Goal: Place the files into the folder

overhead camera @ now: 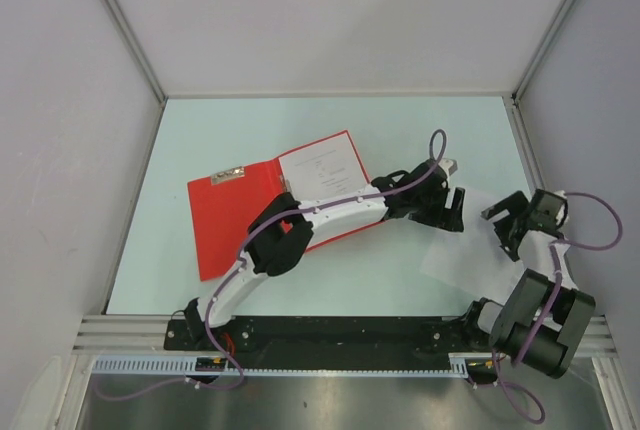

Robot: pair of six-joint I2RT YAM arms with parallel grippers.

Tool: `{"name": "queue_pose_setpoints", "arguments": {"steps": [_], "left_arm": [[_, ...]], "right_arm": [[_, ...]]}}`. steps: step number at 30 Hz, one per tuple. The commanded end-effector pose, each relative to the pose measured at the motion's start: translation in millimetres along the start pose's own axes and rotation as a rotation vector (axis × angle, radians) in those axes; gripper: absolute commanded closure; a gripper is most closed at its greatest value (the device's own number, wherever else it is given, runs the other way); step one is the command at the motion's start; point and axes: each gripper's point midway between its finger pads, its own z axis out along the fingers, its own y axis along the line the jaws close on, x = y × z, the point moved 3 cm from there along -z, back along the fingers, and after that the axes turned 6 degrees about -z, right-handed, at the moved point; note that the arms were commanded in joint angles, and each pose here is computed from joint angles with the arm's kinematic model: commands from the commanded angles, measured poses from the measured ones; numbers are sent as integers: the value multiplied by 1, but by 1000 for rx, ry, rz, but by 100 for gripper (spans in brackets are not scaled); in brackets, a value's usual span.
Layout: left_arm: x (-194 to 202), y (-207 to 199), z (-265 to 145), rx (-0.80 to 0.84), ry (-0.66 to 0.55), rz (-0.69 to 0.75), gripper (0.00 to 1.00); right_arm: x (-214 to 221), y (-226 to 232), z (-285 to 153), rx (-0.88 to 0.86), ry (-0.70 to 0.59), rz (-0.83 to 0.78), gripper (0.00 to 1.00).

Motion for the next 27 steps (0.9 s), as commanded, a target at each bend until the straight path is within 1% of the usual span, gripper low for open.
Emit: {"name": "queue_pose_setpoints", "arguments": {"steps": [1,3,5,9,13,14,17,21,27], "left_arm": [[8,-40,0,125,22,53,14],[8,-48,1,140,16,66,14],[9,-51,5,149,12,66,13],[9,-37,14,81,0,18,13],[12,-5,23,-24,12,-72,14],[15,4,27,-39,21,-109,15],[19,19,31,-45,46,-159,16],[22,24,31,-45,56,-159,16],[28,30,33,-47,76,-168,16]], "right_arm": [[-33,-53,-12,192,-100,100,0],[-36,-68,-12,230,-102,108,0],[-36,-72,-10,238,-96,101,0],[-30,-72,-5,227,-61,104,0],[-22,-64,1,227,-38,62,0],[-20,-62,3,222,-31,51,0],[-9,-54,10,210,7,26,0],[2,-42,16,160,48,16,0],[4,-21,9,48,49,4,1]]}}
